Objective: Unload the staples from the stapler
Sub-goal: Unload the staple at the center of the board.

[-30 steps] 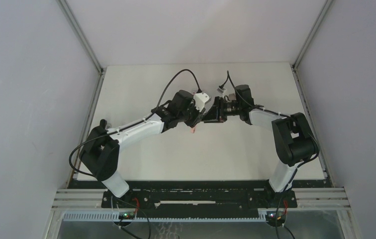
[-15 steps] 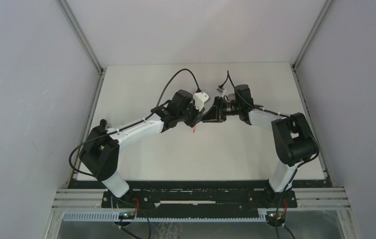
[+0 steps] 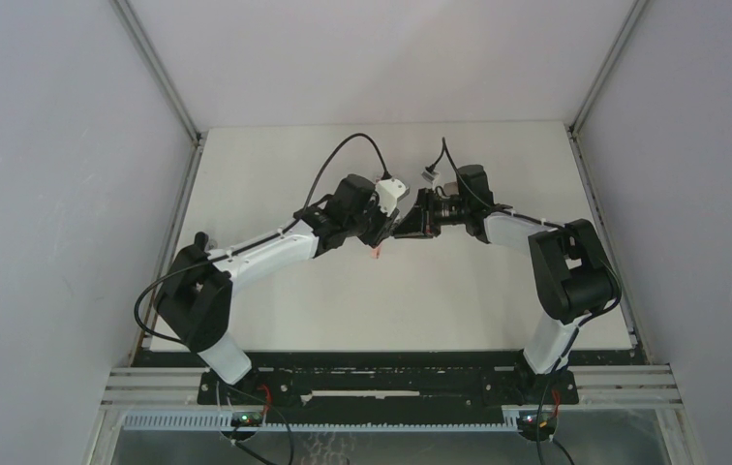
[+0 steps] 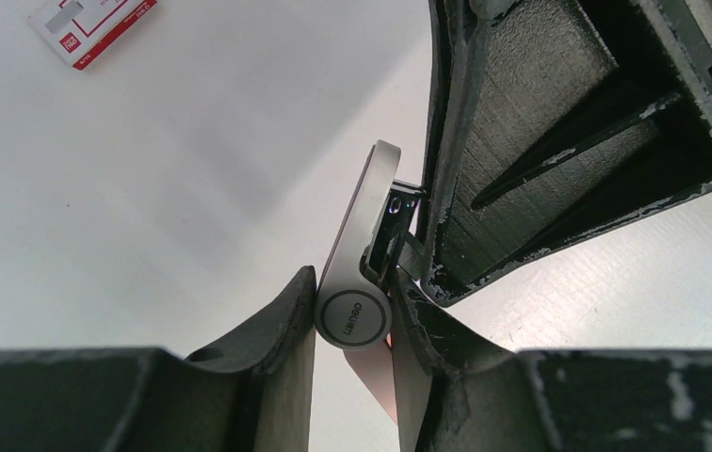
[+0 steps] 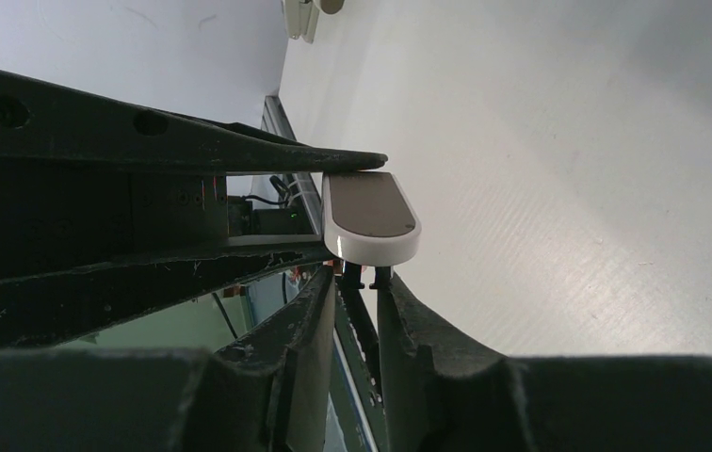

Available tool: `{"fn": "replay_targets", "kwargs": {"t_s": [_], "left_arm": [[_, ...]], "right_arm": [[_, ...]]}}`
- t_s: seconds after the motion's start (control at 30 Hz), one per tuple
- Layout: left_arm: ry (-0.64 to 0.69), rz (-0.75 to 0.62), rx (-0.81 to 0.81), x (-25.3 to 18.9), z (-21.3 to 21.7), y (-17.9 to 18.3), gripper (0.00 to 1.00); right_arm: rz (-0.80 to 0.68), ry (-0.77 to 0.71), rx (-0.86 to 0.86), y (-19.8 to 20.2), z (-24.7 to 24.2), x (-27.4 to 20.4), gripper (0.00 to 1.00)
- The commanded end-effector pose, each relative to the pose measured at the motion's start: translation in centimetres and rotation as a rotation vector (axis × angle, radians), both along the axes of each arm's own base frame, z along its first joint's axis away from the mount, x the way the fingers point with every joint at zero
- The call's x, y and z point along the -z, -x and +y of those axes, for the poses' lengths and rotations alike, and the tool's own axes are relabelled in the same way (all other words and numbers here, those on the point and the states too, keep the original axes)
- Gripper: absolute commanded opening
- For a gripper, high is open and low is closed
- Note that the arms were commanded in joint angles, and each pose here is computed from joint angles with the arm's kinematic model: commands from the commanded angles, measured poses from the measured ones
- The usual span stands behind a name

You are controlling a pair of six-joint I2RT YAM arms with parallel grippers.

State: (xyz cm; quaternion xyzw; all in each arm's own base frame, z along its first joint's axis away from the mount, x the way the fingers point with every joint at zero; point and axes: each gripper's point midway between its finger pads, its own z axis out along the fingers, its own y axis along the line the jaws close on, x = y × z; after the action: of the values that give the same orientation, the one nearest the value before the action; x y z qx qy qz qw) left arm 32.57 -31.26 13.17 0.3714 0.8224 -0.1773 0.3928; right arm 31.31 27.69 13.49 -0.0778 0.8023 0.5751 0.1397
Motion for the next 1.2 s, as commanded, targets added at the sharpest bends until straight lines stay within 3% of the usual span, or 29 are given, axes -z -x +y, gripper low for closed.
{"fn": "replay_targets", "kwargs": {"t_s": [0.0, 1.17], "left_arm": [[0.099, -0.069, 0.005, -4.2, -1.2, -1.0, 0.00], [0.079, -0.066, -0.046, -3.4, 0.0, -2.3, 0.00]], "right_arm": [[-0.044, -0.020, -0.011, -0.1, 0.4, -0.9, 0.22], [-0.039, -0.011, -0.004, -0.2, -0.3, -0.9, 0.19]]}}
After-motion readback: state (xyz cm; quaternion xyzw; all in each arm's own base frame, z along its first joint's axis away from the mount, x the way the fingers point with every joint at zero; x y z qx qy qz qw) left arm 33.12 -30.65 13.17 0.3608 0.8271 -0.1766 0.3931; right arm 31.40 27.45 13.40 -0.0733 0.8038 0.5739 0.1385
